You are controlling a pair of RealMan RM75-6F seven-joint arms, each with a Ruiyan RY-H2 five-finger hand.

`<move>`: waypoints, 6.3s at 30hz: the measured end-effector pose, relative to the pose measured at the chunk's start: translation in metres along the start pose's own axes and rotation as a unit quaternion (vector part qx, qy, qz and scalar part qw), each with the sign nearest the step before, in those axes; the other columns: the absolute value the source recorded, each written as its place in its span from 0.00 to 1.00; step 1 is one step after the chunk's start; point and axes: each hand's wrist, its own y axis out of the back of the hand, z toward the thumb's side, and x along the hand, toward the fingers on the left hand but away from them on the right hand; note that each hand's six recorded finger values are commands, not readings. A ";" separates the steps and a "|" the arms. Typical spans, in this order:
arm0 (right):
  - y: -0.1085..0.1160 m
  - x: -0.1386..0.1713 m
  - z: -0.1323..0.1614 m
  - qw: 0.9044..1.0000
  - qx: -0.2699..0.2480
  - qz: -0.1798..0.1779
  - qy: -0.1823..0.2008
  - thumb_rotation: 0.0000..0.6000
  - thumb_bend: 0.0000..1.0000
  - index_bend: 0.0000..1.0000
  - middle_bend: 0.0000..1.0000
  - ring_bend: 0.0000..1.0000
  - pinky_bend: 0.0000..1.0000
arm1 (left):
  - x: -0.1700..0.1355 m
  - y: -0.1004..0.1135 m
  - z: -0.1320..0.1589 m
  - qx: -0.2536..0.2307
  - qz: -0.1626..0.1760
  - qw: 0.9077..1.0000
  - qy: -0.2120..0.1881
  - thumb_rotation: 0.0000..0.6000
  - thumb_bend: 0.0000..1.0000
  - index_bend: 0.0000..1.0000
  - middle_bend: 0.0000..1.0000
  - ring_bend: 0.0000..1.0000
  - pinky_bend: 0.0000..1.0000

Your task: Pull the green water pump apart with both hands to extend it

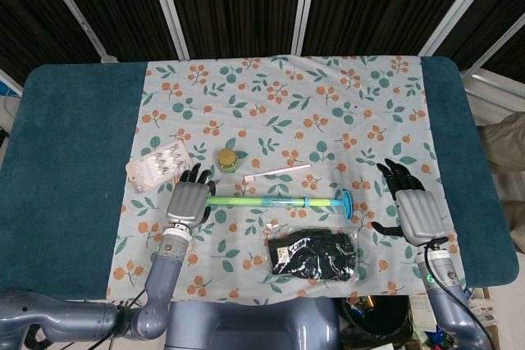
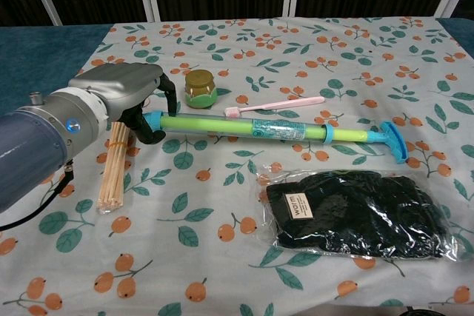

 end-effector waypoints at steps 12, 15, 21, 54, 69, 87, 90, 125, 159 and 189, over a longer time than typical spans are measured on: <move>-0.005 -0.007 0.011 1.000 -0.005 0.002 0.001 1.00 0.05 0.08 0.00 0.00 0.16 | 0.001 0.003 -0.004 0.000 0.003 1.000 0.005 1.00 0.40 0.52 0.17 0.03 0.16; -0.008 -0.007 0.012 1.000 -0.004 0.004 0.001 1.00 0.05 0.08 0.00 0.00 0.16 | 0.001 0.002 -0.004 0.000 0.002 1.000 0.004 1.00 0.40 0.52 0.17 0.03 0.16; -0.010 -0.011 0.015 1.000 -0.009 0.003 0.000 1.00 0.06 0.11 0.00 0.00 0.16 | 0.001 0.001 -0.004 0.003 0.001 1.000 0.004 1.00 0.40 0.52 0.17 0.03 0.16; -0.095 -0.069 0.035 0.994 -0.057 0.067 -0.064 1.00 0.16 0.38 0.10 0.08 0.17 | 0.008 0.006 -0.007 -0.014 -0.005 1.000 0.001 1.00 0.40 0.52 0.17 0.03 0.16; -0.115 -0.083 0.030 0.989 -0.072 0.083 -0.099 1.00 0.17 0.40 0.10 0.08 0.17 | 0.011 0.004 -0.009 -0.016 -0.007 1.000 0.004 1.00 0.40 0.52 0.17 0.03 0.16; -0.124 -0.083 0.027 0.986 -0.082 0.090 -0.113 1.00 0.17 0.42 0.10 0.08 0.17 | 0.014 0.010 -0.011 -0.024 -0.007 1.000 0.002 1.00 0.40 0.52 0.17 0.03 0.16; -0.124 -0.084 0.028 0.986 -0.081 0.090 -0.113 1.00 0.18 0.44 0.10 0.08 0.17 | 0.013 0.011 -0.010 -0.024 -0.007 1.000 -0.001 1.00 0.40 0.52 0.17 0.03 0.16; -0.125 -0.089 0.020 0.986 -0.078 0.084 -0.123 1.00 0.39 0.68 0.17 0.08 0.17 | 0.012 0.013 -0.014 -0.030 -0.011 0.999 0.000 1.00 0.40 0.52 0.16 0.03 0.15; -0.071 -0.081 -0.030 0.987 -0.021 0.022 -0.158 1.00 0.41 0.70 0.17 0.08 0.17 | -0.013 0.030 -0.066 -0.037 0.006 0.999 0.029 1.00 0.40 0.54 0.16 0.03 0.15; -0.043 -0.071 -0.077 0.979 0.011 -0.001 -0.204 1.00 0.33 0.65 0.14 0.07 0.17 | -0.031 0.043 -0.139 -0.028 0.010 0.997 0.077 1.00 0.34 0.49 0.13 0.02 0.12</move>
